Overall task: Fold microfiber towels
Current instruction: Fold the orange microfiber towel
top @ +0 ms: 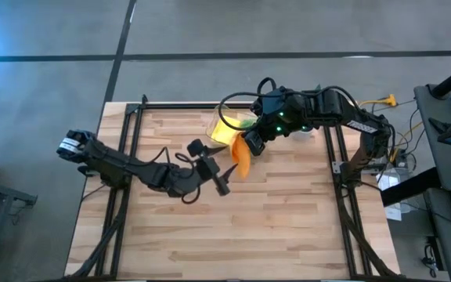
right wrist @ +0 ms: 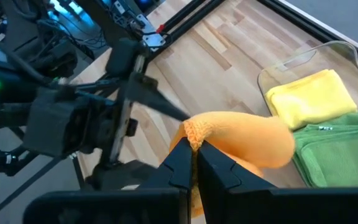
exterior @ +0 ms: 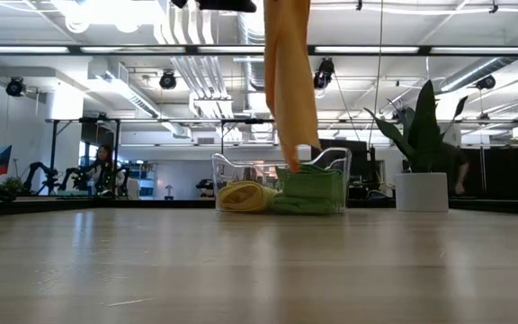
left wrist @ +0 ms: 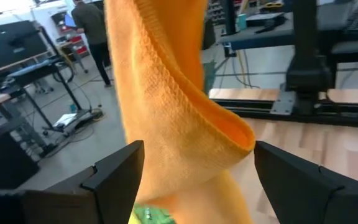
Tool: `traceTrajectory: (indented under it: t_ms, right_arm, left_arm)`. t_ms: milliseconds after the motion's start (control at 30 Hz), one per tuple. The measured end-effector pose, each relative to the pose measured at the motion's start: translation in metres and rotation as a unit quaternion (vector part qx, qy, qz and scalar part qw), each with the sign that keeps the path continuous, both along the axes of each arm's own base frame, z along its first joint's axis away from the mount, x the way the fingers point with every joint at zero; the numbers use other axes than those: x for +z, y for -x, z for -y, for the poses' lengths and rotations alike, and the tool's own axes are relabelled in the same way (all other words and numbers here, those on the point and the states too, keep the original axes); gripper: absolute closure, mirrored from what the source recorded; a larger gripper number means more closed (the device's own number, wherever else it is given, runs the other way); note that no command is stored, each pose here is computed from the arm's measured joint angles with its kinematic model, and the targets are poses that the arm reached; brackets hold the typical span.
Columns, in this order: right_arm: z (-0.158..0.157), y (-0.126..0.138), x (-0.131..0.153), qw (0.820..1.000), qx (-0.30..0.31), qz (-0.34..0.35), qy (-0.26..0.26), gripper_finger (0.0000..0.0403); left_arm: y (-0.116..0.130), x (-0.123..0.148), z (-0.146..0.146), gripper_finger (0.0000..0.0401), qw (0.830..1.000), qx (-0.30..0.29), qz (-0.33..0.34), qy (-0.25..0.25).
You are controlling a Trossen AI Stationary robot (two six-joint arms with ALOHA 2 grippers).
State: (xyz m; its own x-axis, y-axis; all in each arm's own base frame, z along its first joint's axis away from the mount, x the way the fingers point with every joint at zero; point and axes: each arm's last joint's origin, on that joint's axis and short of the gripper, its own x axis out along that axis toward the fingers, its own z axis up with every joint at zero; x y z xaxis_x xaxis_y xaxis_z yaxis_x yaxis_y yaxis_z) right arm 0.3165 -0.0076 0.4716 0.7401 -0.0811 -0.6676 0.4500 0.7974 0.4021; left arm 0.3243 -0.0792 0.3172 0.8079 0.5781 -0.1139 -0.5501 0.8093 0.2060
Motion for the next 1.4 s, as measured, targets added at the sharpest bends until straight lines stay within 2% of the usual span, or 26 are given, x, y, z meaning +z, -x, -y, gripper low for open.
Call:
traceTrajectory:
  t_ms: [267, 367, 467, 733, 867, 1100, 1300, 1400]
  right_arm:
    - [0.001, 0.0, 0.0, 1.0, 0.0, 0.001, 0.001, 0.0394]
    - [0.001, 0.0, 0.0, 1.0, 0.001, 0.0, 0.003, 0.0394]
    - [0.001, 0.0, 0.0, 1.0, 0.005, 0.0, 0.007, 0.0394]
    - [0.001, 0.001, 0.0, 1.0, 0.015, -0.003, 0.019, 0.0394]
    - [0.004, 0.004, 0.001, 1.0, 0.012, -0.004, 0.021, 0.0394]
    - [0.007, 0.008, 0.004, 0.999, 0.021, -0.005, 0.035, 0.0394]
    - [0.004, 0.013, -0.001, 0.995, 0.076, -0.042, 0.049, 0.0394]
    - [-0.003, 0.015, -0.005, 0.991, 0.111, -0.061, 0.049, 0.0394]
  left_arm:
    - [-0.007, -0.001, -0.015, 0.0117, 1.0, 0.014, 0.011, 0.006]
    - [-0.007, -0.001, -0.015, 0.0134, 1.0, 0.013, 0.011, 0.006]
    - [-0.007, -0.001, -0.015, 0.0179, 1.0, 0.012, 0.01, 0.005]
    - [-0.003, -0.003, -0.01, 0.0337, 1.0, 0.004, -0.013, -0.001]
    - [0.005, 0.003, -0.009, 0.0387, 1.0, -0.001, -0.019, -0.003]
    - [0.021, 0.016, -0.014, 0.0393, 1.0, 0.011, -0.024, -0.007]
    - [0.043, 0.038, -0.019, 0.0393, 1.0, 0.006, 0.0, 0.002]
    - [0.054, 0.046, -0.02, 0.0393, 0.998, -0.035, 0.026, 0.053]
